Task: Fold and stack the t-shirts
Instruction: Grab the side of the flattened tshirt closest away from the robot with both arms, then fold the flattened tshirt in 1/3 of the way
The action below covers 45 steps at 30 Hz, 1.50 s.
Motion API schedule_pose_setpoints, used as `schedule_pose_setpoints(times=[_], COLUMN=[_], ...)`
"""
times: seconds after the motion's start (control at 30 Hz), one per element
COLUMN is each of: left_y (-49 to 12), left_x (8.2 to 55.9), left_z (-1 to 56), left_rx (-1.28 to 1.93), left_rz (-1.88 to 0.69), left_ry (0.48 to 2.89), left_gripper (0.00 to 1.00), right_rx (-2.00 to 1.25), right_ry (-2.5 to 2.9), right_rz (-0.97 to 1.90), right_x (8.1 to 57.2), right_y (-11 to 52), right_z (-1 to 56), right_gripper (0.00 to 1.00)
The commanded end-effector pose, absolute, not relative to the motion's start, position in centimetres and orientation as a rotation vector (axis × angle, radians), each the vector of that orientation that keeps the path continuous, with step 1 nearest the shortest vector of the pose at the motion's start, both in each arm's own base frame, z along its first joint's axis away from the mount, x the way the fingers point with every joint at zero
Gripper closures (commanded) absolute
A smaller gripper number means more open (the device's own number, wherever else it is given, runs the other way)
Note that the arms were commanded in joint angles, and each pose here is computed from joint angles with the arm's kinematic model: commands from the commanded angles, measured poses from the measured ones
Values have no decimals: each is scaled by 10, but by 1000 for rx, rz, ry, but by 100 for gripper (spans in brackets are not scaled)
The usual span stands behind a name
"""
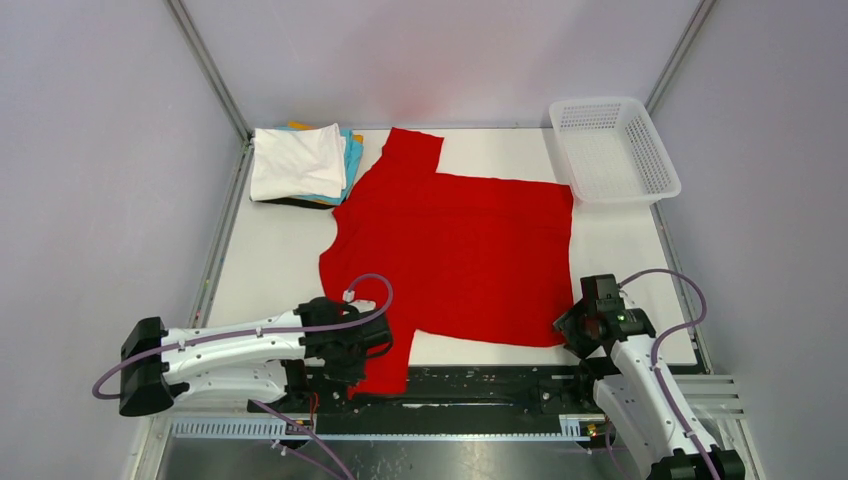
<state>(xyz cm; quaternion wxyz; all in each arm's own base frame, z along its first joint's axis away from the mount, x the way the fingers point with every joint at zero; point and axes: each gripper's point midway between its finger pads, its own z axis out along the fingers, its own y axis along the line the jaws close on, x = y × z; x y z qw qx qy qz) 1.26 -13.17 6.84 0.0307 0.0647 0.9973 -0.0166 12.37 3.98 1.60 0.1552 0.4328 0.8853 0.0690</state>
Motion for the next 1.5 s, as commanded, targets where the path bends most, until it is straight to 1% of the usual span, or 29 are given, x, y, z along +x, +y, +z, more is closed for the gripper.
schedule_pose_setpoints(times=[0.0,0.07,0.17,0.23,0.3,0.37,0.63,0.8,0.93,1.03,1.2,1.37,1.47], left_y=[-138,-138,-139,-140,-140,-141,-148,-180,-210,-236,-250,-234,-214], left_x=[6,1,-4,-5,-7,-13,-33,-8,35,78,133,180,212], left_z=[83,84,85,87,87,88,86,87,91,115,150,166,176], left_rx=[143,111,62,20,-9,-31,28,79,111,160,202,78,-48], left_rz=[-149,-185,-222,-252,-279,-301,-290,-404,-552,-699,-740,-718,-683], left_ry=[3092,3111,3129,3127,3128,3139,3187,3073,2970,2845,2679,2607,2544], left_gripper=[100,100,100,100,100,100,100,100,100,100,100,100,100], right_rx=[1256,1247,1223,1196,1179,1159,1137,1106,1040,981,932,899,876], right_ry=[2495,2501,2503,2511,2518,2521,2557,2566,2560,2588,2588,2559,2550], right_rz=[155,160,146,131,115,100,151,188,190,205,300,304,279], right_x=[130,131,130,128,126,123,117,125,139,147,168,190,202], right_y=[32,33,31,29,27,24,32,37,36,39,52,52,49], right_z=[17,18,21,22,27,31,36,39,52,61,75,91,99], right_gripper=[50,56,74,88,95,100,100,100,100,100,100,100,100])
